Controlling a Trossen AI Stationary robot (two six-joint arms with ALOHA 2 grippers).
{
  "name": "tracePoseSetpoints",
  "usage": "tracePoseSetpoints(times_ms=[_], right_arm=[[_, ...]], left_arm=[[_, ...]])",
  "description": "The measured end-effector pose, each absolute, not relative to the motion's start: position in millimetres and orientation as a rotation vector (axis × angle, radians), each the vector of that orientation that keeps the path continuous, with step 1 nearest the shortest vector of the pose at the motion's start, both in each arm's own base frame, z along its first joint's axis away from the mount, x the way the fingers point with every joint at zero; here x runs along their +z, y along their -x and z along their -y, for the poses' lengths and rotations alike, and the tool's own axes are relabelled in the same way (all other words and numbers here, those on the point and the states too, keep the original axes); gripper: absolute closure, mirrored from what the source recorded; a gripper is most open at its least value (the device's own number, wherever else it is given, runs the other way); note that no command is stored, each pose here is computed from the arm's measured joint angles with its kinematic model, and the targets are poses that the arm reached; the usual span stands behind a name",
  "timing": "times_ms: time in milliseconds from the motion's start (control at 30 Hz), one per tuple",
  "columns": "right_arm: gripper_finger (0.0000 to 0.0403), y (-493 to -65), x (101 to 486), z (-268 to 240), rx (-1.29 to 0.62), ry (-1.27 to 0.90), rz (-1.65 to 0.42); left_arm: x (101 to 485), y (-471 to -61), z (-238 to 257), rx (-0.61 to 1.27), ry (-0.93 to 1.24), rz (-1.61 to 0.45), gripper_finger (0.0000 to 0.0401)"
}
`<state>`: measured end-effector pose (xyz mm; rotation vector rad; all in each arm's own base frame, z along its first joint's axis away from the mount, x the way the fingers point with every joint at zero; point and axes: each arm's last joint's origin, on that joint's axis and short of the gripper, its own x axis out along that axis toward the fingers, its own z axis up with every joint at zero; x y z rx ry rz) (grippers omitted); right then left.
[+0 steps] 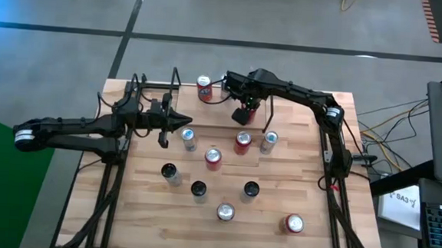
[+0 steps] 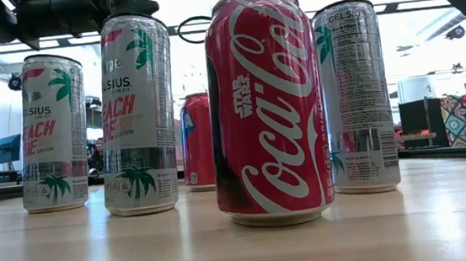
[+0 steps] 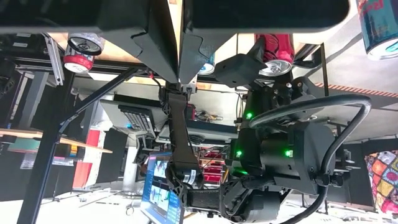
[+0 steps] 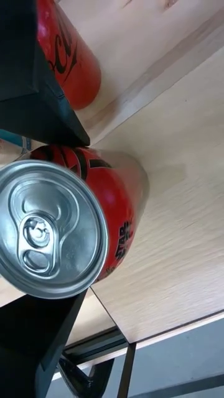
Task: Place canned beverage on shelf
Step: Put the bottom right red soda can on the shelf
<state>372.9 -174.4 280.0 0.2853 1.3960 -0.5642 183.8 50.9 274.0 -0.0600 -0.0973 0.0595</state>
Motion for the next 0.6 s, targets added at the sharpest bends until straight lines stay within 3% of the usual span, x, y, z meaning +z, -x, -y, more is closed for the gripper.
tracePoseSetpoints(times_ms=[600], right_arm=[[0.0067, -374, 315, 175, -0.599, -0.301, -1.269]], left_arm=[[274, -184, -51, 0.061, 0.048, 0.094, 0.0401]])
